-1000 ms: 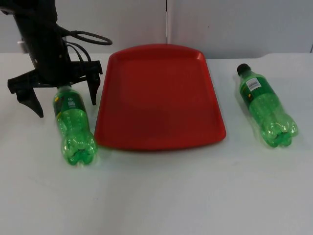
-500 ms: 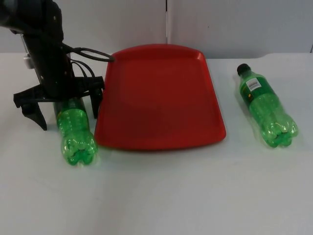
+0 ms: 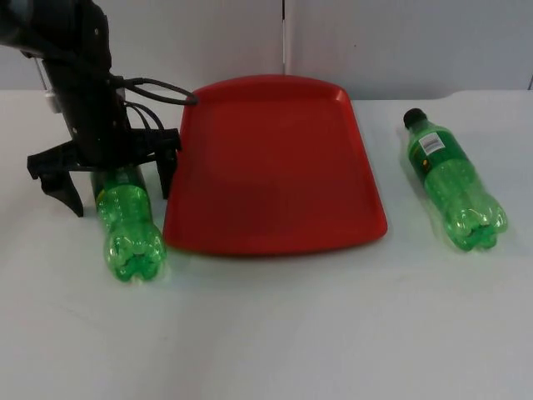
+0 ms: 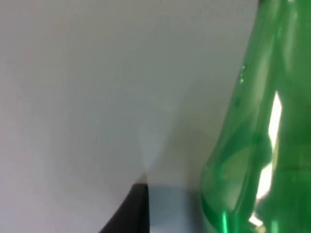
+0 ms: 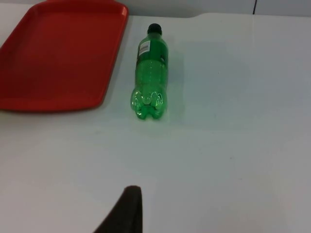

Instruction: Place the bottle upright on the tray.

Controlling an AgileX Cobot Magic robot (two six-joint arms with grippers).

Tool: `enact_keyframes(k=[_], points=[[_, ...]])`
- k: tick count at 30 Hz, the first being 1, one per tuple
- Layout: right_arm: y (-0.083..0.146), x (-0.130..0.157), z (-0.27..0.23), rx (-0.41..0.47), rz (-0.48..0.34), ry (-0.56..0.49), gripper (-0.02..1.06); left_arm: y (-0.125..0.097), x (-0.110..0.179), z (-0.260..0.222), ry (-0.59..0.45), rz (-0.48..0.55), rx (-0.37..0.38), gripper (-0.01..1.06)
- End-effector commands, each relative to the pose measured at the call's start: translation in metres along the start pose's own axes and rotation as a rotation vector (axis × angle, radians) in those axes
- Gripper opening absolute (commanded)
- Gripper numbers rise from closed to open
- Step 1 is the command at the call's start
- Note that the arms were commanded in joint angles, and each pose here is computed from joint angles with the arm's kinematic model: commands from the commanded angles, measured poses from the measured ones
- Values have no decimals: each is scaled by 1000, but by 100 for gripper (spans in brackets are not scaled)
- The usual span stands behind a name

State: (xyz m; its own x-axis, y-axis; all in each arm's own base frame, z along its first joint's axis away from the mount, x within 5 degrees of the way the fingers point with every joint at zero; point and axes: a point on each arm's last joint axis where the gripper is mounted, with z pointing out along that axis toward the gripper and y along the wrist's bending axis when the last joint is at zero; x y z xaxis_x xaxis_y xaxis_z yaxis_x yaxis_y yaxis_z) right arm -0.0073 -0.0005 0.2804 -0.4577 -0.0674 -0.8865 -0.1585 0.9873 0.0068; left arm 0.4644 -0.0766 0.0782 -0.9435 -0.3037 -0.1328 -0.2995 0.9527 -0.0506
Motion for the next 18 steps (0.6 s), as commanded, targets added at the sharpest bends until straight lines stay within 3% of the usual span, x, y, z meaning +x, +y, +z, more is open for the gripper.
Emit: enact_keyframes(k=[1,18], points=[[0,0,0,5,-15,-4,105,-7,0,1,-15,2,36,105],[0,0,0,5,-15,-4,105,0,-8,-3,2,-1,66,105]])
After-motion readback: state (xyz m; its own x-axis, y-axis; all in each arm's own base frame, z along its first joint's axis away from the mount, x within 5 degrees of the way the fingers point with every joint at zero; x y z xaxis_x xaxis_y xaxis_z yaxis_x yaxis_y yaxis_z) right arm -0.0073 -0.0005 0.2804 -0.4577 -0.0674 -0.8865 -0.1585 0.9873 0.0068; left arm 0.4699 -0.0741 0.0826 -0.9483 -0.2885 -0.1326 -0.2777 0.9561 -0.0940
